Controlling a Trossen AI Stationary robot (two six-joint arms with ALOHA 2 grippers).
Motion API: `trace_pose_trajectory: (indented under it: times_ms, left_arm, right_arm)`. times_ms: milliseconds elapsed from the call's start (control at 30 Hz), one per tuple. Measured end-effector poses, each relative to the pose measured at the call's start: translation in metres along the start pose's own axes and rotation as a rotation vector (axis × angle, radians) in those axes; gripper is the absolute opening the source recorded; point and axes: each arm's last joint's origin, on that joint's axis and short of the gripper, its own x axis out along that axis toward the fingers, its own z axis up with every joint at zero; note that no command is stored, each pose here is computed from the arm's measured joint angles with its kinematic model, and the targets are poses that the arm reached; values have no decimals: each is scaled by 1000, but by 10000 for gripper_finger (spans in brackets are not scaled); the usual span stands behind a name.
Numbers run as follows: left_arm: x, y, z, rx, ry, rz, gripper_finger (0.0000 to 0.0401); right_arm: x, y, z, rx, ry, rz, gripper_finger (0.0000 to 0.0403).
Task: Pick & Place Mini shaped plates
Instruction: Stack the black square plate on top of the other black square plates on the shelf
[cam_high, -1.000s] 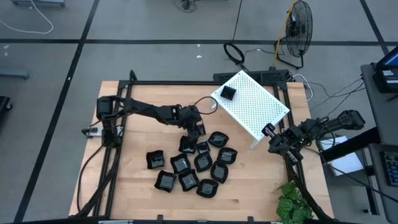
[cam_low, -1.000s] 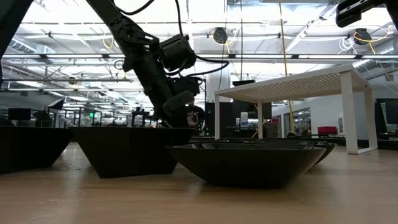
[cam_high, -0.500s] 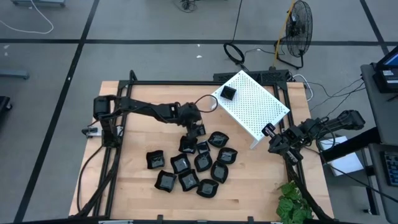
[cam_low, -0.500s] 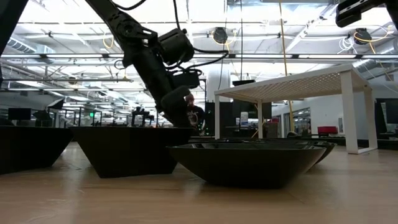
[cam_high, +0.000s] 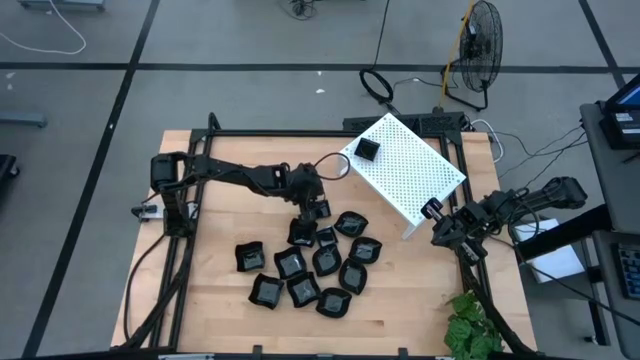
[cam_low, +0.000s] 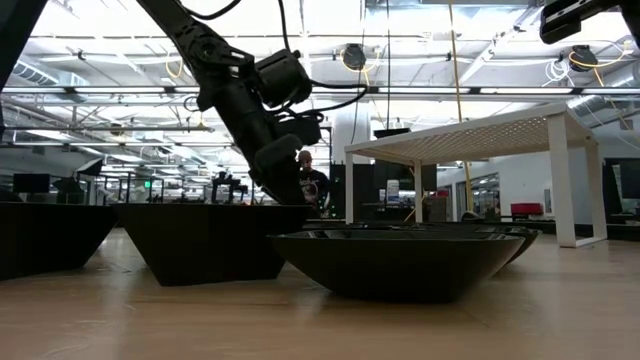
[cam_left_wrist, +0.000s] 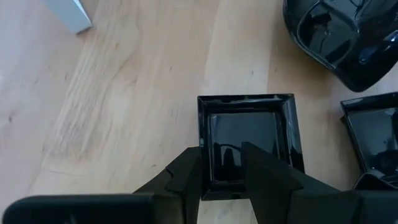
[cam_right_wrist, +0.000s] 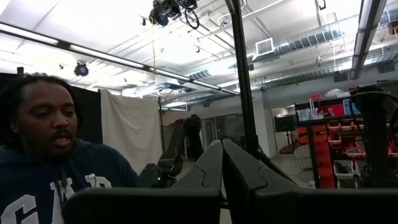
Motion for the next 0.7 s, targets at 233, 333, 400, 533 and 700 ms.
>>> trace_pose_trajectory:
  times_ms: [233,333,400,533,700]
  left_arm:
    - [2,4,-2,-34,17,7,115]
    - [2,6,-2,-38,18,10,115]
    - [2,6,-2,-38,16,10,115]
    - [2,6,-2,-40,17,9,115]
    - [2,6,-4,-43,33,3,115]
  right_arm:
    - [0,0,0,0,0,0,0]
    - [0,0,0,0,0,0,0]
    - [0,0,0,0,0,0,0]
    - [0,0,0,0,0,0,0]
    - [0,0,0,0,0,0,0]
